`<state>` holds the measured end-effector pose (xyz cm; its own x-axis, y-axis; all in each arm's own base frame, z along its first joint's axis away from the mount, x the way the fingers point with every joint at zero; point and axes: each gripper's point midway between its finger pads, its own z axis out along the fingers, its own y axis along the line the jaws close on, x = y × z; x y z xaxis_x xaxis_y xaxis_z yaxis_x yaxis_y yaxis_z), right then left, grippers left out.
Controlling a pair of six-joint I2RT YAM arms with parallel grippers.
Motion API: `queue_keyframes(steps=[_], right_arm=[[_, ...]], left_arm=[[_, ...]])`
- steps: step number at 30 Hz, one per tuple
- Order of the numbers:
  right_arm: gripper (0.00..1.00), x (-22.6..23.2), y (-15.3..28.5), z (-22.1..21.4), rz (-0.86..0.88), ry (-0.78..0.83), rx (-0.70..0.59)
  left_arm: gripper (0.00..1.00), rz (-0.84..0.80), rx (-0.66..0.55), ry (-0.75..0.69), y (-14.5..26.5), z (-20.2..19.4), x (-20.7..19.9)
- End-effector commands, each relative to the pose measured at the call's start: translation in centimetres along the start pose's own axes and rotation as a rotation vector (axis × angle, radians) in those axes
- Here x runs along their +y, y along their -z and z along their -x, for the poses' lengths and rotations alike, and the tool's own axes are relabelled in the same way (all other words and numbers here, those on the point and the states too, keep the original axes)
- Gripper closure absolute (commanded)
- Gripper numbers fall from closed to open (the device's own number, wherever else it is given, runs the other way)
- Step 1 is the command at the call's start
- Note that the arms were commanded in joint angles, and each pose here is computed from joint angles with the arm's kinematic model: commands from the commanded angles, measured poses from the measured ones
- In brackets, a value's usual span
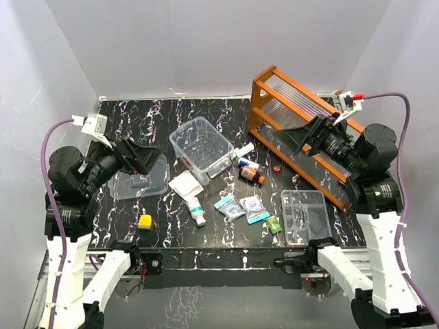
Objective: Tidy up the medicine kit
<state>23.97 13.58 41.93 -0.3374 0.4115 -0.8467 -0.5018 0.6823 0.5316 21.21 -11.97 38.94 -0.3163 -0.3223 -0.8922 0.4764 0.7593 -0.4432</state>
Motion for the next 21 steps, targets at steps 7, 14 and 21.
queue_keyframes(steps=[7, 14, 21], right_arm=[[0.1, 3.9, -0.3, -3.4, 0.372, -0.04, 0.175], [0.09, 2.5, -1.5, -6.8, 0.36, -0.028, 0.224], [0.12, -5.5, -4.0, -11.8, 0.048, 0.171, 0.26]], left_arm=[[0.01, -0.095, 0.038, 0.103, -0.5, -1.5, -0.9], [0.01, -0.09, 0.045, 0.161, -0.8, -4.3, 0.3], [0.01, -0.036, 0.075, 0.202, -1.4, -6.1, 2.0]])
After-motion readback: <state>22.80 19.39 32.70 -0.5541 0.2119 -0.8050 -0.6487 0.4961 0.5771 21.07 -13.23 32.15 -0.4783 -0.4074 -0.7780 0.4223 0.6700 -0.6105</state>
